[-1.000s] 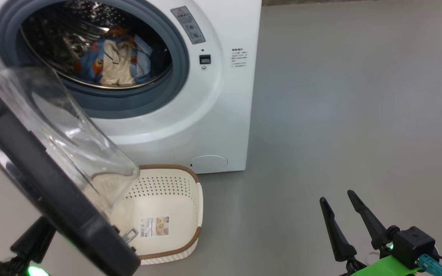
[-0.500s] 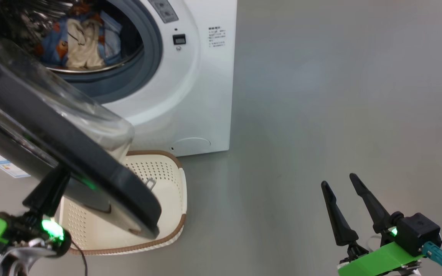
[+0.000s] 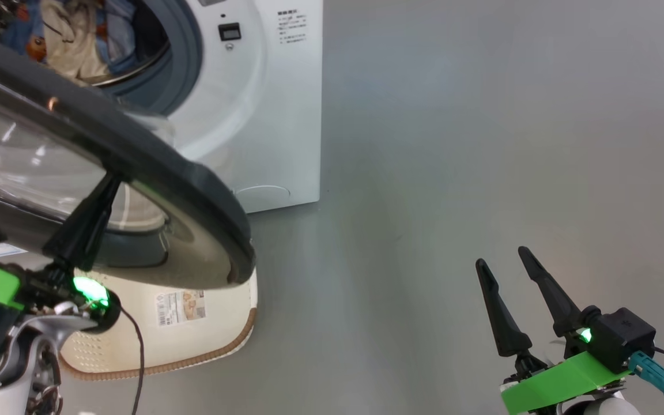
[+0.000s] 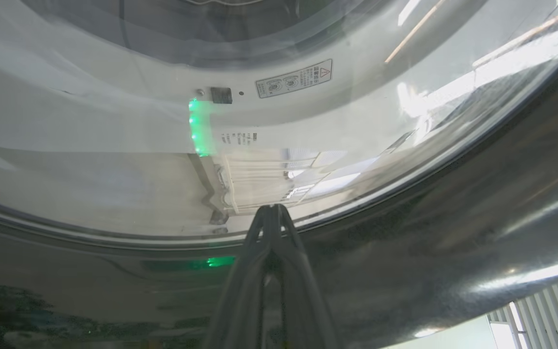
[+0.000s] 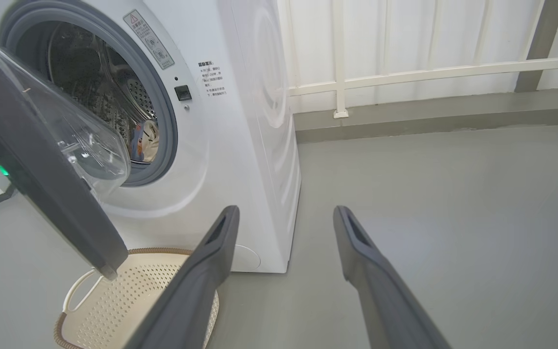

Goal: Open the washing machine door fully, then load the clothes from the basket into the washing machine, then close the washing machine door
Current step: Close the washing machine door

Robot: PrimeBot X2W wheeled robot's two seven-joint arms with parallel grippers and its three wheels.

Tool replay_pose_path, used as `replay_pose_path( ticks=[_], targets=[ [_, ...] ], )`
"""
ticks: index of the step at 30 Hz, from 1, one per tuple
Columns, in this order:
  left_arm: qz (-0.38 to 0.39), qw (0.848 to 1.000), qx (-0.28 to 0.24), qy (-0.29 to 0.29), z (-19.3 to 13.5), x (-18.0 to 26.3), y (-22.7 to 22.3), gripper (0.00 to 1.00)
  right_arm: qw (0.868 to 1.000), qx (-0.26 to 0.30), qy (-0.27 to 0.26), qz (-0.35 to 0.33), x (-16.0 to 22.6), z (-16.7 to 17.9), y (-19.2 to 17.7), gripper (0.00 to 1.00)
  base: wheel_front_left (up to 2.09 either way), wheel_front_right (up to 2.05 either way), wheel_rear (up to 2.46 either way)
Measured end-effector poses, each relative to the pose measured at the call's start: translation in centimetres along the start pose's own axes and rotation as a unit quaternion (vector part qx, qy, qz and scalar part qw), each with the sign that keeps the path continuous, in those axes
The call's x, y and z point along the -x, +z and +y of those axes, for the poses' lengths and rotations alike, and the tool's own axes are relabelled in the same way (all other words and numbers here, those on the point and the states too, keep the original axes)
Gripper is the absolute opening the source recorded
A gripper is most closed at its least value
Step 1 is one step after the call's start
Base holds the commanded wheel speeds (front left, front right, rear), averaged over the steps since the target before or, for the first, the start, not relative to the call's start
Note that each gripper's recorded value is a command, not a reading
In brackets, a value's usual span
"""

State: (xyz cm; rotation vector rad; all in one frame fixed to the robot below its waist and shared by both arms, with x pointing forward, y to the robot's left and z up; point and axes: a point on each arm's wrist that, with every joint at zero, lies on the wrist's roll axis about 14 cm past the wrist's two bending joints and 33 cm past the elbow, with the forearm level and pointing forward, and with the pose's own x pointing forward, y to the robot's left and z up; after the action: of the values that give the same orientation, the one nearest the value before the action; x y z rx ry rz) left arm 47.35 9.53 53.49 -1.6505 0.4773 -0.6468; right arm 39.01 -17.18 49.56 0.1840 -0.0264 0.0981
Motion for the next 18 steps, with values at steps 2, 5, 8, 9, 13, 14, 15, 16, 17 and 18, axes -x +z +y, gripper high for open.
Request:
replay_pose_path(
  ticks=[2, 5, 8, 9, 13, 14, 15, 16, 17, 18],
  targets=[
    [0.002, 1.0, 0.0, 0.0, 0.1, -0.5, 0.0, 0.0, 1.0, 0.001, -0.002, -0.003, -0.1, -0.1, 0.1, 1.0, 0.0, 0.0, 0.0],
    [0.003, 1.0, 0.001, -0.001, 0.2, -0.9, 0.1, 0.0, 1.0, 0.002, -0.002, -0.008, -0.4, -0.2, 0.3, 1.0, 0.0, 0.0, 0.0],
    [-0.001, 1.0, 0.005, -0.004, 0.3, -0.9, 0.1, 0.0, 1.0, 0.002, -0.004, -0.007, -0.3, -0.3, 0.2, 1.0, 0.0, 0.0, 0.0],
    [-0.003, 1.0, 0.004, -0.004, 0.3, -0.9, 0.1, 0.0, 1.0, 0.002, -0.004, -0.008, -0.3, -0.3, 0.2, 1.0, 0.0, 0.0, 0.0],
    [-0.013, 1.0, 0.002, -0.011, -0.2, -0.5, 0.3, 0.0, 1.0, 0.001, -0.002, -0.007, -0.3, -0.2, 0.1, 1.0, 0.0, 0.0, 0.0],
    [-0.016, 1.0, -0.001, -0.012, -0.3, -0.3, 0.3, 0.0, 1.0, 0.001, -0.001, -0.008, -0.3, -0.1, 0.1, 1.0, 0.0, 0.0, 0.0],
    [-0.019, 1.0, -0.003, -0.014, -0.5, 0.0, 0.2, 0.0, 1.0, 0.0, 0.0, -0.008, -0.3, -0.1, 0.2, 1.0, 0.0, 0.0, 0.0],
    [-0.023, 1.0, -0.006, -0.013, -0.4, 0.4, 0.1, 0.0, 1.0, 0.0, 0.001, -0.009, -0.3, 0.0, 0.2, 1.0, 0.0, 0.0, 0.0],
    [-0.029, 1.0, -0.007, -0.011, -0.3, 0.9, 0.1, 0.0, 1.0, 0.0, 0.003, -0.01, -0.3, 0.1, 0.3, 1.0, 0.0, 0.0, 0.0],
    [-0.037, 0.999, -0.005, -0.011, -0.3, 1.4, 0.1, 0.0, 1.0, -0.001, 0.005, -0.011, -0.4, 0.2, 0.3, 1.0, 0.0, 0.0, 0.0]
  ],
)
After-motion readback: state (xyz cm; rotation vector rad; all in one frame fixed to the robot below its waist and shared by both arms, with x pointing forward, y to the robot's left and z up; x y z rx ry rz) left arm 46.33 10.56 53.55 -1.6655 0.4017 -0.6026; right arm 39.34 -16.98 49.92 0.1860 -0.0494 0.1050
